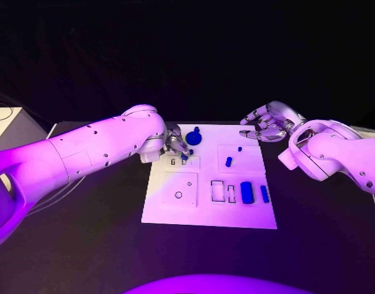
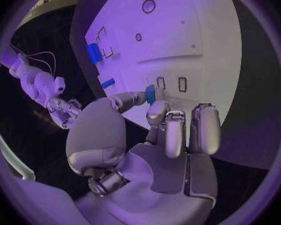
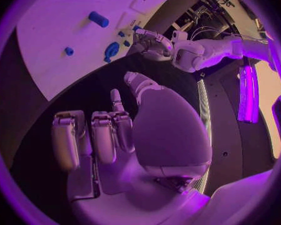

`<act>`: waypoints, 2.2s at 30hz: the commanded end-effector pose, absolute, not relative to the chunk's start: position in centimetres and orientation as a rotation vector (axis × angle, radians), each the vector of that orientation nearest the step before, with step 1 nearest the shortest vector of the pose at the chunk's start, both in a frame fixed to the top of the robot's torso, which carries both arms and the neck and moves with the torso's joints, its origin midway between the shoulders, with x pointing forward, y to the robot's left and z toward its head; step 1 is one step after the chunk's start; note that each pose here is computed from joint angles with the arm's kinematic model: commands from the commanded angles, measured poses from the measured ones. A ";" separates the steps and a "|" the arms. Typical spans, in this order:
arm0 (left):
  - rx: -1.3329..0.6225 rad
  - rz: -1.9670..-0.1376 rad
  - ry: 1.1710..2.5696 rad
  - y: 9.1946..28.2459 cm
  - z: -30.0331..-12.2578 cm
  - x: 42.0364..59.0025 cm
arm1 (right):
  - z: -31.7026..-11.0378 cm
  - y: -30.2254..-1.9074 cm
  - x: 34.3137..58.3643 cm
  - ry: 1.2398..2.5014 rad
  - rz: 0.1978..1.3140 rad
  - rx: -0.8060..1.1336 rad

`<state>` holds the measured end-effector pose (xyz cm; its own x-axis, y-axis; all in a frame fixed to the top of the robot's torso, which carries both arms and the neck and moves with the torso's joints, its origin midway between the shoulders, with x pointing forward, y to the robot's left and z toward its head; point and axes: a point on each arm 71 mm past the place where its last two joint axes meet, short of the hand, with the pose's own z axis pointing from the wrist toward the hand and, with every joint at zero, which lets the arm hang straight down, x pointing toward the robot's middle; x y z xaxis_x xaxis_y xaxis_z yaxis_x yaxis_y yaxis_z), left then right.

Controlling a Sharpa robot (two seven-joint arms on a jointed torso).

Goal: Assemble the parts on the task board

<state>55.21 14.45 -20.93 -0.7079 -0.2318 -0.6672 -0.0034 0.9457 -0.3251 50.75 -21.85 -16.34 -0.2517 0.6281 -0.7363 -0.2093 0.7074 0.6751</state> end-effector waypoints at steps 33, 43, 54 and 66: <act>-0.101 -0.334 2.331 14.5 -21.9 54.8 | -16.4 -21.8 50.7 1.654 0.825 0.329; -0.097 -0.326 2.331 14.7 -21.9 54.8 | -16.4 -21.9 50.6 1.654 0.824 0.330; -0.088 -0.334 2.346 14.1 -22.1 54.7 | -16.4 -21.8 50.6 1.655 0.825 0.328; -0.061 -0.328 2.376 13.9 -22.4 54.5 | -16.5 -21.8 50.7 1.656 0.825 0.327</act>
